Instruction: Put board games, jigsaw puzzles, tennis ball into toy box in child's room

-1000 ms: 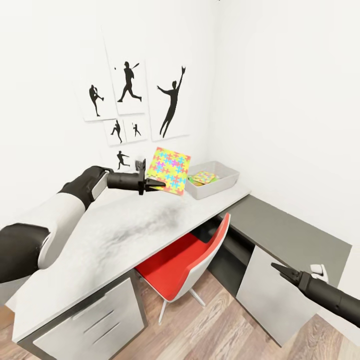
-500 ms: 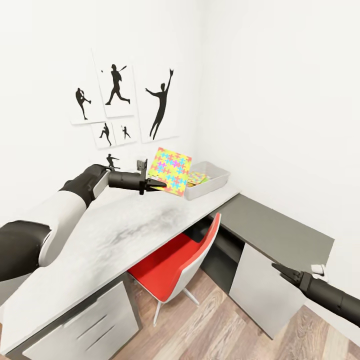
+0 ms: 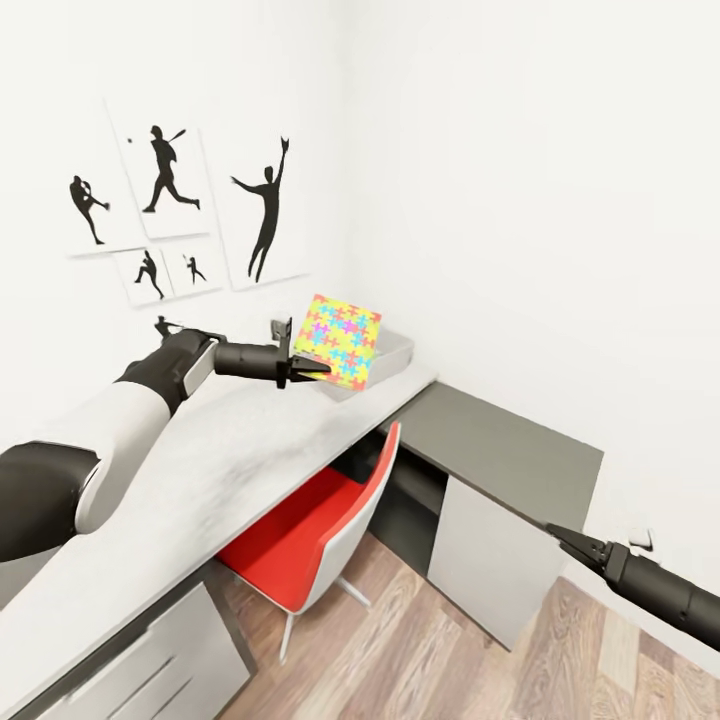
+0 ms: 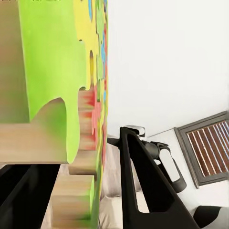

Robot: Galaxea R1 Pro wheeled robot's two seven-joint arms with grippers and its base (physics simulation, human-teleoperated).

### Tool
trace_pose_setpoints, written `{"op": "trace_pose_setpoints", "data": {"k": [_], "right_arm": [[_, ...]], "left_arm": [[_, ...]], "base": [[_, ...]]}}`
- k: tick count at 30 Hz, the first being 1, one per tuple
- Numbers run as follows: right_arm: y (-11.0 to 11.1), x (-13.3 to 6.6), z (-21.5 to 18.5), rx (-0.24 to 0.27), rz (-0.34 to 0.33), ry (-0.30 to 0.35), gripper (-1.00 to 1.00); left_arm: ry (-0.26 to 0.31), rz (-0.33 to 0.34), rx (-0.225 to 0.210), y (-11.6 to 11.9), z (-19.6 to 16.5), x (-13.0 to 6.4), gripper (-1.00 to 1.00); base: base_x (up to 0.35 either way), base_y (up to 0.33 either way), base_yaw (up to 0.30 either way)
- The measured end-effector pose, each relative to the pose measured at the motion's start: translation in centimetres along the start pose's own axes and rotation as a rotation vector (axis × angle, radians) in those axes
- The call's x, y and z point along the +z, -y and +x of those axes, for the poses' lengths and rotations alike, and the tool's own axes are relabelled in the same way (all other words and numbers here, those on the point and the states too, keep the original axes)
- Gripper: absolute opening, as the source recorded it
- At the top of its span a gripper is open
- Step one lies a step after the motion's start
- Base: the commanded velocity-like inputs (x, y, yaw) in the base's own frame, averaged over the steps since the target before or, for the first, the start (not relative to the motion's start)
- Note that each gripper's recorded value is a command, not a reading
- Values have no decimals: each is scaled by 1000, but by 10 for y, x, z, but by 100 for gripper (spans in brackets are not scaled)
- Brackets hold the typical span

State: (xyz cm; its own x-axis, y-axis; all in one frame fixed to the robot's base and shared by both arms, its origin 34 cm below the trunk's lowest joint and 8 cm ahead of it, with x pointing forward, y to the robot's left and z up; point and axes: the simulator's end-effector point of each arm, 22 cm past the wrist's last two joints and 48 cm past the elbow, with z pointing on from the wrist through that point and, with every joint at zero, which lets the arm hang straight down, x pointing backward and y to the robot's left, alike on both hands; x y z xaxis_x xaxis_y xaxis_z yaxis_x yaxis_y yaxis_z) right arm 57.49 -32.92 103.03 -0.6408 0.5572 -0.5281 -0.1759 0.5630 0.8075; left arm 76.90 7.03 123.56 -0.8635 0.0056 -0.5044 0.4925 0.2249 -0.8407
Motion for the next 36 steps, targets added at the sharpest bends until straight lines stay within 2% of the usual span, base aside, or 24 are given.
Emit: {"op": "trace_pose_setpoints", "data": {"k": [12,27,36], "right_arm": [[-1,0,0,-2,-2,0,100],[-1,0,0,-2,-2,0,100],[-8,-3,-2,-3,-10,5,100]], "left_arm": [[10,-4,0,-1,-2,-6,-100],[9,-7,0,-2,-2,-6,-100],[26,-6,2,5,-6,-16,-100]], "base": [[113,-86,-17],[161,-103,245],[22,-28,10]]}}
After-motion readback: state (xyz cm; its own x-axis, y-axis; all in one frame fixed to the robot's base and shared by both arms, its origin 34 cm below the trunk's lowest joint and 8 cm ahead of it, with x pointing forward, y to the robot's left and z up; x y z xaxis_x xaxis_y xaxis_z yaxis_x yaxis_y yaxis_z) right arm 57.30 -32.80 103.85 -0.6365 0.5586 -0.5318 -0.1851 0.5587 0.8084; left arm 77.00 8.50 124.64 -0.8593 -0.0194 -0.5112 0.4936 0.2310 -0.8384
